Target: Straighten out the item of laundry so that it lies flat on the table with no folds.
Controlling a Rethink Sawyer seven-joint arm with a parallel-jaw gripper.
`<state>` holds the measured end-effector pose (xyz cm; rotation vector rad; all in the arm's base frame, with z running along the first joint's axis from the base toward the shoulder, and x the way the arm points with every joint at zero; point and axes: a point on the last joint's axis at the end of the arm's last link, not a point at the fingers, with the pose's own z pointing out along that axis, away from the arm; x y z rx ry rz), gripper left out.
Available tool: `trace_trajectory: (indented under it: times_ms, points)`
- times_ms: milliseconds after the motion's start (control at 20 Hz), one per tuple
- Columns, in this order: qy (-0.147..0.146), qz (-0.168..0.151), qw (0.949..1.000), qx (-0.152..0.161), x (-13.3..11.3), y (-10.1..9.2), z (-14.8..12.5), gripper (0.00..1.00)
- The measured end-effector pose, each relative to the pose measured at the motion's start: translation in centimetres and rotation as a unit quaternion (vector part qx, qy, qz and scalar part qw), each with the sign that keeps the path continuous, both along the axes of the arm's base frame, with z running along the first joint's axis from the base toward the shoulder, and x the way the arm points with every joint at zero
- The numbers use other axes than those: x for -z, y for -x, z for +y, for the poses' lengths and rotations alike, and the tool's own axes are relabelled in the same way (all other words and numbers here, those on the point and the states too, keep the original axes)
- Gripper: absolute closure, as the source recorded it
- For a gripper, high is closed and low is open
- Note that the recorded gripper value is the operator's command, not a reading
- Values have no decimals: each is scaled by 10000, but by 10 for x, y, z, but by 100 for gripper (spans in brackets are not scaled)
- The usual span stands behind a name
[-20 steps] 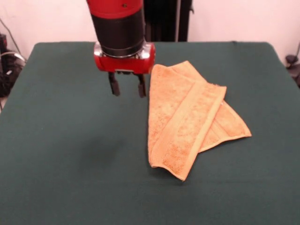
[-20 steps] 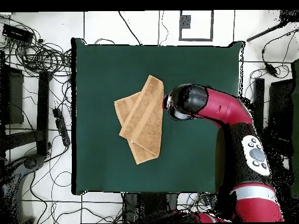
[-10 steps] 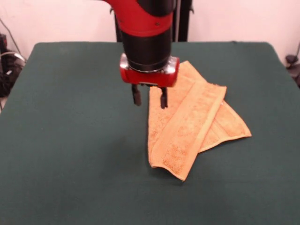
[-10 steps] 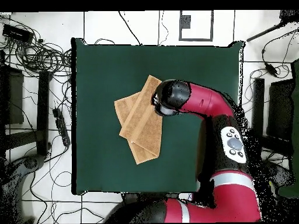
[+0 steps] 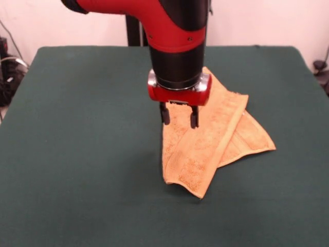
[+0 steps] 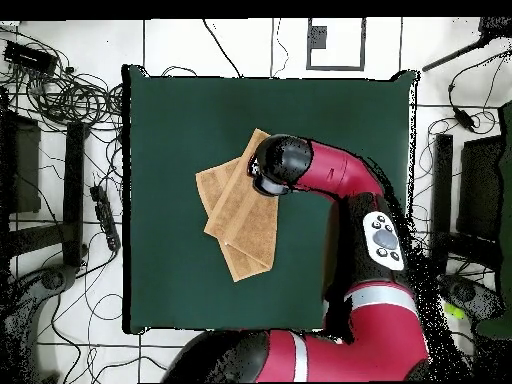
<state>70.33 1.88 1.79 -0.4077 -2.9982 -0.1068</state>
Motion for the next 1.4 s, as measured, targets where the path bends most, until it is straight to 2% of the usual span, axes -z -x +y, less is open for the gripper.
trace_trajectory:
  times_ms: [400, 900, 1400]
  points:
    - [25, 15, 10000, -14, 10, -2, 9, 0]
    - [115, -157, 9998, -17, 19, -26, 28, 0]
    - [316, -231, 9991, -166, 35, -37, 45, 0]
